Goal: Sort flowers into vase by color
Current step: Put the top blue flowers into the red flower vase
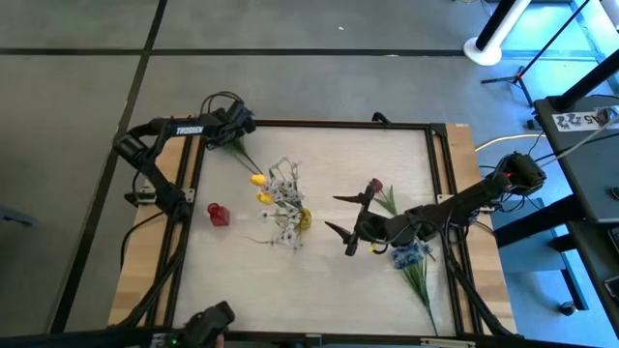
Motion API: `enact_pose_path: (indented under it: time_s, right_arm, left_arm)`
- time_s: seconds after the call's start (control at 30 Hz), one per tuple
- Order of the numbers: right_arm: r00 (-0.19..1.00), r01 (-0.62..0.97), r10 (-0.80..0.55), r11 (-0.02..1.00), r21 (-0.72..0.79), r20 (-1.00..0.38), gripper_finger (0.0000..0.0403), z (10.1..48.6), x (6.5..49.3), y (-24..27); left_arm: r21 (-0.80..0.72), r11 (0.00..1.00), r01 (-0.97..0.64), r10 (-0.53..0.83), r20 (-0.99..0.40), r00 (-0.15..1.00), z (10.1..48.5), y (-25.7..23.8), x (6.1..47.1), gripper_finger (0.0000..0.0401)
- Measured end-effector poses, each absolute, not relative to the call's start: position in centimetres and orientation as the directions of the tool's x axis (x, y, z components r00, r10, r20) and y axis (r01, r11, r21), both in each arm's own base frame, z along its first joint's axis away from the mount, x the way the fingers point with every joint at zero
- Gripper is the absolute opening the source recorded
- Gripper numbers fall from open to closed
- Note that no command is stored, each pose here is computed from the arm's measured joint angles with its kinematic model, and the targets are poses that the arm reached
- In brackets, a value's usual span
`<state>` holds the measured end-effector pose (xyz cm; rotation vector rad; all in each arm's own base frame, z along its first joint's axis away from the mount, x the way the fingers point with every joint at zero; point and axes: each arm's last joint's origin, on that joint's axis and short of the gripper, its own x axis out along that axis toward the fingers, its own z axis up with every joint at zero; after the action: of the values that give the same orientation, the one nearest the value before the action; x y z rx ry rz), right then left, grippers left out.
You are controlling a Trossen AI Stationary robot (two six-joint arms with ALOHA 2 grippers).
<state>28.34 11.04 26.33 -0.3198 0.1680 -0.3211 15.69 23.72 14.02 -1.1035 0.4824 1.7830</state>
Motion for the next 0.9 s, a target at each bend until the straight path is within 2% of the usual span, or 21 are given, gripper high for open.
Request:
enact_pose_path:
  time_s: [0.13,0.17,0.3,0.47,0.7,0.9]
  right_arm:
    - [0.933,0.276,-0.336,0.897,-0.346,-0.125,0.0331,26.2,28.3,11.0]
    - [0.933,0.277,-0.336,0.897,-0.344,-0.126,0.0331,26.2,28.3,11.0]
    - [0.934,0.277,-0.335,0.898,-0.341,-0.124,0.0331,26.2,28.3,11.0]
    - [0.941,0.276,-0.323,0.905,-0.325,-0.1,0.0331,27.2,27.5,11.3]
    - [0.962,0.213,-0.26,0.905,-0.369,-0.081,0.033,27.8,26.6,12.7]
    - [0.974,0.184,-0.219,0.912,-0.367,-0.057,0.033,28.1,26.1,13.8]
  left_arm:
    - [-0.114,-0.462,-0.88,0.456,-0.881,-0.125,13.8,22.6,16.3,0.0026]
    - [-0.118,-0.452,-0.884,0.457,-0.882,-0.117,13.8,22.4,16.5,0.0014]
    - [-0.163,-0.323,-0.932,0.518,-0.855,-0.03,15.4,21.5,17.9,0.0007]
    - [-0.238,-0.146,-0.96,0.665,-0.742,0.083,21.0,19.3,18.2,0.0004]
    - [-0.2,0.173,-0.964,0.83,-0.497,0.252,29.3,11.8,15.6,0.0002]
    - [-0.197,0.377,-0.905,0.864,-0.278,0.421,33.1,5.4,12.1,0.0001]
